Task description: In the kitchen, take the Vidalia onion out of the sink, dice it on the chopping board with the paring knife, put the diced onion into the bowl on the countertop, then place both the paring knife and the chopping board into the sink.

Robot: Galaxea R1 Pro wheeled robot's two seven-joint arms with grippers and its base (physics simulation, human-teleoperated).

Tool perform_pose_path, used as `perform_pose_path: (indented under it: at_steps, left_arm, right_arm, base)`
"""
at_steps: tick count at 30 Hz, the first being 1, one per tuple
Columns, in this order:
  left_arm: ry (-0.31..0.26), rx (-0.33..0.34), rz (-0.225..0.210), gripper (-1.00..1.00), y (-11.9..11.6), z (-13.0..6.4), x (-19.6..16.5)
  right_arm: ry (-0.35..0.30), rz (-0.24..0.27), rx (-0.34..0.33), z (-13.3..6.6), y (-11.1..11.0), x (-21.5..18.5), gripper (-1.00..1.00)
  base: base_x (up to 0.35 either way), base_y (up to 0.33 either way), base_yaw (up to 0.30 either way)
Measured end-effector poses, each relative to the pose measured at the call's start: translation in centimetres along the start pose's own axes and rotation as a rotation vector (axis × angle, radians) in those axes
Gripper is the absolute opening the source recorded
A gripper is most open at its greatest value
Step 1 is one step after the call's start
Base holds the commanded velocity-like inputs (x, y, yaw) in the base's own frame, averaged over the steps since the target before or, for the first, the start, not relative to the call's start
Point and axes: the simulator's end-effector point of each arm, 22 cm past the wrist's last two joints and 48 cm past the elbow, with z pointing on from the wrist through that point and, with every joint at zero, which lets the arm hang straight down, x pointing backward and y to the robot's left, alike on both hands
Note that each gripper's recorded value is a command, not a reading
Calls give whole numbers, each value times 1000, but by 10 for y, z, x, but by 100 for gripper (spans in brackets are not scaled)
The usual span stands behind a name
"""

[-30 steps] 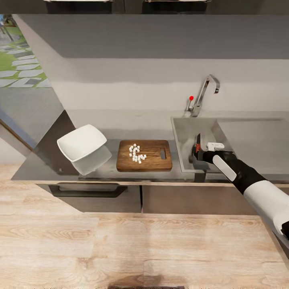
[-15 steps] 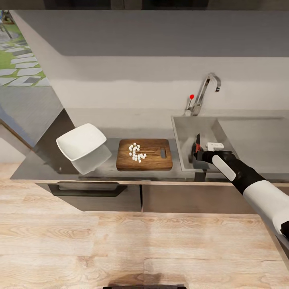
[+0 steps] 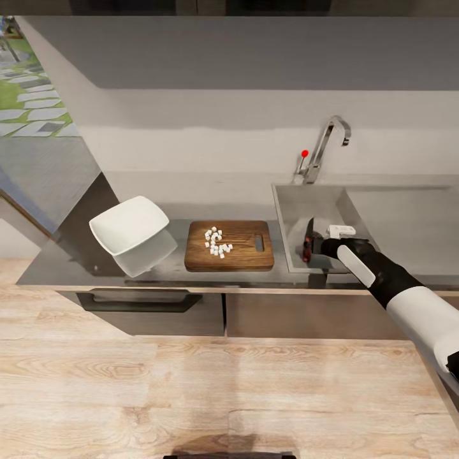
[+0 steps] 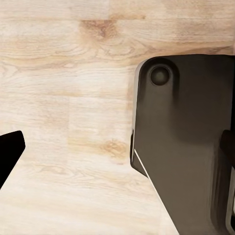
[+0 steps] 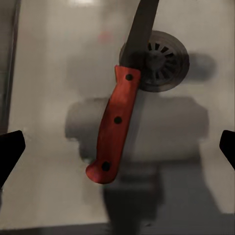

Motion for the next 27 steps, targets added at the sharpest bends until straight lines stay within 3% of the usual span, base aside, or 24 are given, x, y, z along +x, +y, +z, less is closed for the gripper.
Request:
perform_pose_path:
  at_steps: [2, 5, 7, 12, 18, 22, 27]
  left_arm:
    - [0, 0, 0, 100, 0, 0, 0]
    - [0, 0, 0, 100, 0, 0, 0]
    - [1, 0, 0, 100, 0, 0, 0]
    - [2, 0, 1, 100, 0, 0, 1]
    - [4, 0, 0, 100, 0, -1, 1]
    - [4, 0, 0, 100, -1, -1, 1]
    - [3, 0, 1, 100, 0, 0, 1]
  right_arm:
    - [-5, -14, -26, -6, 12, -8, 100]
    - [1, -65, -100, -28, 46, -26, 100]
    - [-7, -68, -124, -38, 54, -37, 100]
    - [-45, -9, -143, -52, 50, -64, 100]
    - [-73, -21, -153, -63, 53, -77, 100]
    - [-103, -30, -94, -69, 44, -88, 100]
    - [-109, -30, -77, -71, 41, -89, 100]
  base:
    - [0, 0, 0]
    - [0, 0, 0]
    - [0, 0, 0]
    - [0, 0, 0]
    - [0, 0, 0]
    - [0, 0, 0]
    - [0, 38, 0]
